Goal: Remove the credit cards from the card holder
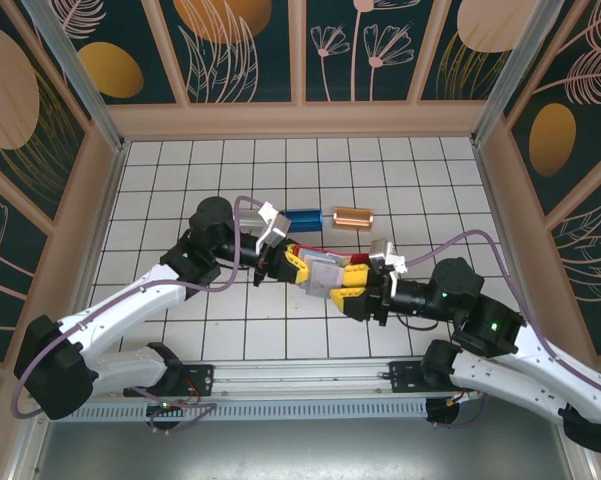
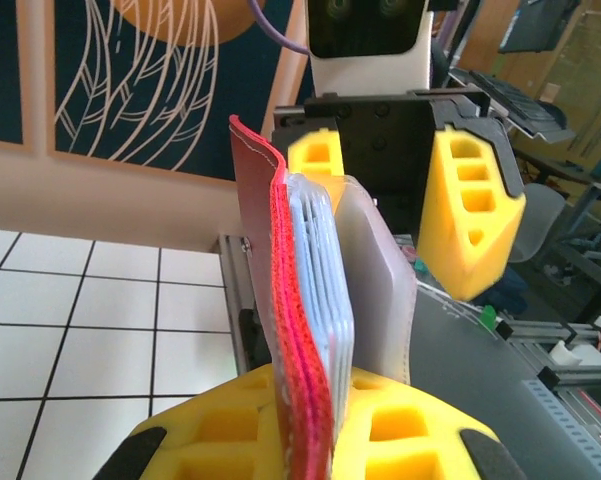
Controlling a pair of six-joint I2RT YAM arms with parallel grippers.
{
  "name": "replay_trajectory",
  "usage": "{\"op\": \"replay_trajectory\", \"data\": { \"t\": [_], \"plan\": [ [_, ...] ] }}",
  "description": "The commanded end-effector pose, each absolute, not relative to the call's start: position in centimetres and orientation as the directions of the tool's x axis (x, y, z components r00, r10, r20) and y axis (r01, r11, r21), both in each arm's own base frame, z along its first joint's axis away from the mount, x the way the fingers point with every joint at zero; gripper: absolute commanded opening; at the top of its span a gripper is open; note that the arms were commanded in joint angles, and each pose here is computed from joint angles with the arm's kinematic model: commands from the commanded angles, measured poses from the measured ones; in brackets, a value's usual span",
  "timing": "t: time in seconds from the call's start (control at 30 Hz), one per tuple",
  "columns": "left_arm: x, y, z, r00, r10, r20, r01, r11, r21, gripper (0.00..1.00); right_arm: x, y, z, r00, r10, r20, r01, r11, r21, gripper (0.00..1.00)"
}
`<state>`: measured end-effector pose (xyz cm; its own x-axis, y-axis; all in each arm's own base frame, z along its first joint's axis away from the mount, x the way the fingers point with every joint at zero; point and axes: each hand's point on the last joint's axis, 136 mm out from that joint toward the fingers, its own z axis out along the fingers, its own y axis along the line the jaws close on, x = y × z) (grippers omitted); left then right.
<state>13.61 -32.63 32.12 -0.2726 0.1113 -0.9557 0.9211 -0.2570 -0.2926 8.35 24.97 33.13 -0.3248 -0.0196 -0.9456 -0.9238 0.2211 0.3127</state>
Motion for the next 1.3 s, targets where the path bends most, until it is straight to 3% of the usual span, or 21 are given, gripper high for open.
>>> {"op": "replay_trajectory", "data": {
  "t": [0.0,0.43,0.67,0.9,1.0,1.13,1.2,1.27],
  "plan": [
    [14.4,-32.9,33.6,-0.24,0.076,-0.968,0.942,-0.222,-0.251,0.0,9.0,25.4,33.0,-0.331,0.009,-0.944,-0.916,0.238,0.323,0.43],
    [15.4,-33.2,33.1,-0.274,0.084,-0.958,0.943,-0.172,-0.285,0.0,8.9,26.4,32.7,-0.341,0.047,-0.939,-0.92,0.189,0.344,0.46],
    [15.7,-32.1,32.4,-0.279,0.083,-0.957,0.941,-0.175,-0.29,0.0,8.0,24.6,33.9,-0.303,0.104,-0.947,-0.932,0.175,0.318,0.34],
    [15.5,-32.0,32.0,-0.295,0.093,-0.951,0.926,-0.219,-0.309,0.0,6.8,24.0,34.4,-0.278,0.091,-0.956,-0.948,0.135,0.288,0.27],
    [15.0,-31.8,32.2,-0.285,0.096,-0.954,0.922,-0.243,-0.301,0.0,6.9,23.7,34.4,-0.276,0.083,-0.958,-0.945,0.158,0.286,0.25],
    [15.0,-31.9,32.1,-0.286,0.116,-0.951,0.92,-0.244,-0.306,0.0,8.6,23.0,34.2,-0.29,0.089,-0.953,-0.915,0.264,0.304,0.14],
    [15.2,-31.9,32.2,-0.285,0.113,-0.952,0.923,-0.236,-0.305,0.0,9.3,23.1,34.0,-0.307,0.094,-0.947,-0.9,0.295,0.32,0.25],
    [15.2,-31.9,32.3,-0.283,0.11,-0.953,0.924,-0.235,-0.302,0.0,9.7,23.5,33.7,-0.318,0.089,-0.944,-0.893,0.306,0.33,0.27]
  ]
}}
